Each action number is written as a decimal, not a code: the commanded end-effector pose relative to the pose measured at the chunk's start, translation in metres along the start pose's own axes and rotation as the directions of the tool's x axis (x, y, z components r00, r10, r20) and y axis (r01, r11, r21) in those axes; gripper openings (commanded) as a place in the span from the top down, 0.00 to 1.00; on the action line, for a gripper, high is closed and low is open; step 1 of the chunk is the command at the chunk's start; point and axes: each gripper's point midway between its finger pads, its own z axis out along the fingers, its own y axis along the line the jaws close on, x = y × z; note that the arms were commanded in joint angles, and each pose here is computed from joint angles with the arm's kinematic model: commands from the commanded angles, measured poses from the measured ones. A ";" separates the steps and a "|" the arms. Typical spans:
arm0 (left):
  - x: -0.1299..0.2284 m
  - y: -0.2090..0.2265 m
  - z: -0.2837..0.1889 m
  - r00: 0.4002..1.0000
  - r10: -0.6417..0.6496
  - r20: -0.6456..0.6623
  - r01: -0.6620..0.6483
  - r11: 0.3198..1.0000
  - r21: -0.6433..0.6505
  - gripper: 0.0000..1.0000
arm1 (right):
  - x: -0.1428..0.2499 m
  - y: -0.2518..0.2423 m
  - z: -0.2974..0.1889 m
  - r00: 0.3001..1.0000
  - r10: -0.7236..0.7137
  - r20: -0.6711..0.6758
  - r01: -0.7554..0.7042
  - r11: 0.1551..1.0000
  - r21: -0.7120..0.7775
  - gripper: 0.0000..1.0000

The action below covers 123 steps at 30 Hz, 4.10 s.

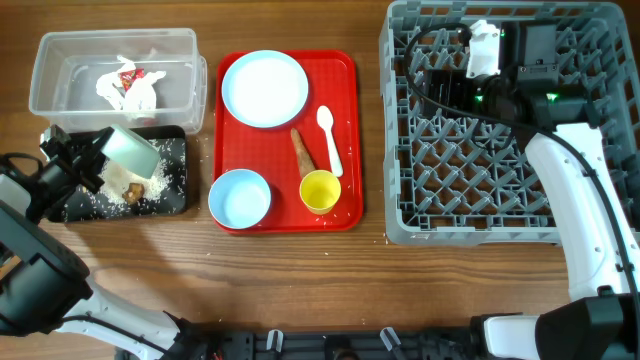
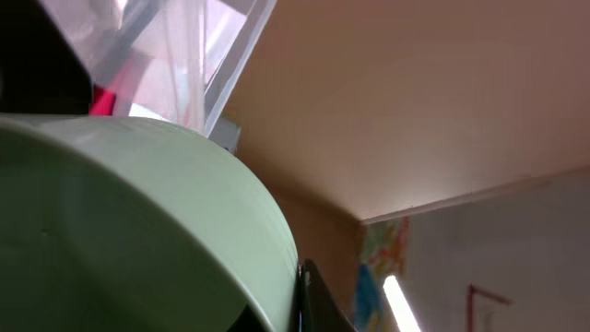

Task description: Sort waste into correct bins and load items into the dishwasher rack

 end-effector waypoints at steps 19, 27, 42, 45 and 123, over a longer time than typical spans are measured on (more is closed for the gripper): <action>0.129 0.182 0.193 0.247 0.402 -0.882 -0.773 -0.467 -0.429 0.96 | 0.011 0.001 0.004 0.999 0.016 -0.052 -0.016 1.000 -0.010 0.00; 0.131 0.173 0.207 0.239 0.422 -0.875 -0.774 -0.461 -0.434 0.34 | 0.013 0.001 0.004 0.998 0.018 -0.058 -0.018 1.000 -0.009 0.00; 0.234 0.220 0.173 0.635 0.222 -0.740 -0.722 -0.168 -0.671 0.54 | 0.013 0.001 0.004 0.998 0.019 -0.058 -0.019 1.000 -0.010 0.00; 0.224 0.225 0.177 0.623 0.268 -0.735 -0.717 -0.181 -0.674 0.66 | 0.013 0.001 0.004 0.998 0.020 -0.059 -0.020 1.000 -0.010 0.00; 0.183 0.047 0.218 0.344 0.598 -0.724 -0.915 0.039 -0.402 0.52 | 0.070 0.007 0.002 0.905 0.165 -0.393 -0.049 0.956 0.288 0.04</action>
